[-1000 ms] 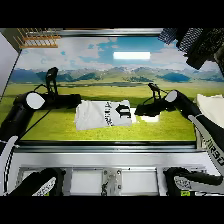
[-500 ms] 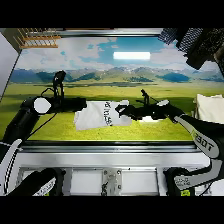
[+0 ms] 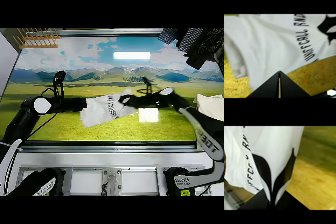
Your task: Fold the clothes and pants, and hang the long-sleeved shirts on hangers.
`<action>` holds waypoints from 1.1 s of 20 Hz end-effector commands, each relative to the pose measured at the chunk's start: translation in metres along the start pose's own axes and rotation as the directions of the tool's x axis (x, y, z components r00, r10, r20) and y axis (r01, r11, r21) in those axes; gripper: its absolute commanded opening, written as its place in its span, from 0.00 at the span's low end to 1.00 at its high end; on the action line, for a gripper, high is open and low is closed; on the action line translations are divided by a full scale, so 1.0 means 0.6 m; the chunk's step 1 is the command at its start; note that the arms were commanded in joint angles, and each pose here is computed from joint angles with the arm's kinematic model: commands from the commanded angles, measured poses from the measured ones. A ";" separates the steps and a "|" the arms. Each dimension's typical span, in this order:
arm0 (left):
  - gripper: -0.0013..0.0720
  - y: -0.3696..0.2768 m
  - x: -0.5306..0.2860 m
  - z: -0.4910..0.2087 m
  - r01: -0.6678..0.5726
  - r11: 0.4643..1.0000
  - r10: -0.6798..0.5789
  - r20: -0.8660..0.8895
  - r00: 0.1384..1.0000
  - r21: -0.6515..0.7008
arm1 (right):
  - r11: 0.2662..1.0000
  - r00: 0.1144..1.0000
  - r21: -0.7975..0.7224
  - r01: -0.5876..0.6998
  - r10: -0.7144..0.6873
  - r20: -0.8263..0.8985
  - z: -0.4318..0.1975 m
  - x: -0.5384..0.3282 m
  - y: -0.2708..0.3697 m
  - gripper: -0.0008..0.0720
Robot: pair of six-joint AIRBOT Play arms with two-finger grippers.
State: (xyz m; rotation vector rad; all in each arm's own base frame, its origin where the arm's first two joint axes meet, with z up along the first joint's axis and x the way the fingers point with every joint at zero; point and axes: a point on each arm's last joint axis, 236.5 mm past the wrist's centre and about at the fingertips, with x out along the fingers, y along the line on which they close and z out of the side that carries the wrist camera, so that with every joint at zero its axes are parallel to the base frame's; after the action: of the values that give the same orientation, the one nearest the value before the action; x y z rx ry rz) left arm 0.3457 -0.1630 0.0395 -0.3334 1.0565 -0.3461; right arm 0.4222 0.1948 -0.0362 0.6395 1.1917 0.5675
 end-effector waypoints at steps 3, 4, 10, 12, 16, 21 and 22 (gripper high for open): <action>0.02 0.000 0.000 0.000 0.000 1.000 0.000 0.000 1.000 0.001 | 0.878 0.836 0.163 0.450 -0.479 0.269 0.086 -0.384 -0.207 0.03; 0.02 0.000 0.000 0.000 0.000 1.000 0.000 0.000 1.000 0.001 | 0.847 0.782 0.230 0.479 -0.531 0.327 0.085 -0.458 -0.236 0.03; 0.02 0.000 0.000 0.000 0.000 1.000 0.000 0.000 1.000 0.001 | 0.701 0.475 0.567 0.433 -0.712 0.517 0.032 -0.753 -0.348 0.03; 0.02 -0.002 0.000 -0.001 0.005 1.000 -0.005 -0.001 1.000 -0.004 | 0.715 0.432 0.606 0.350 -0.697 0.573 0.034 -0.788 -0.348 0.03; 0.02 -0.002 0.000 -0.001 0.005 1.000 -0.005 -0.001 1.000 -0.004 | 0.750 0.351 0.587 0.304 -0.661 0.663 0.068 -0.837 -0.312 0.03; 0.02 -0.002 0.000 0.000 0.005 1.000 -0.005 0.000 1.000 -0.003 | 0.732 0.271 0.558 0.391 -0.671 0.690 0.063 -0.886 -0.251 0.03; 0.02 -0.002 0.000 0.000 0.005 1.000 -0.005 0.000 1.000 -0.003 | 0.711 0.283 0.564 0.420 -0.693 0.663 0.049 -0.881 -0.253 0.03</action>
State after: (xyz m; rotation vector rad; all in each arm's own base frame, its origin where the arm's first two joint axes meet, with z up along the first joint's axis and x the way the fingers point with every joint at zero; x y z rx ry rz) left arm 0.3456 -0.1640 0.0400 -0.3398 1.0566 -0.3479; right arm 0.3292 -0.2891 0.1993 0.6143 0.4136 -0.5440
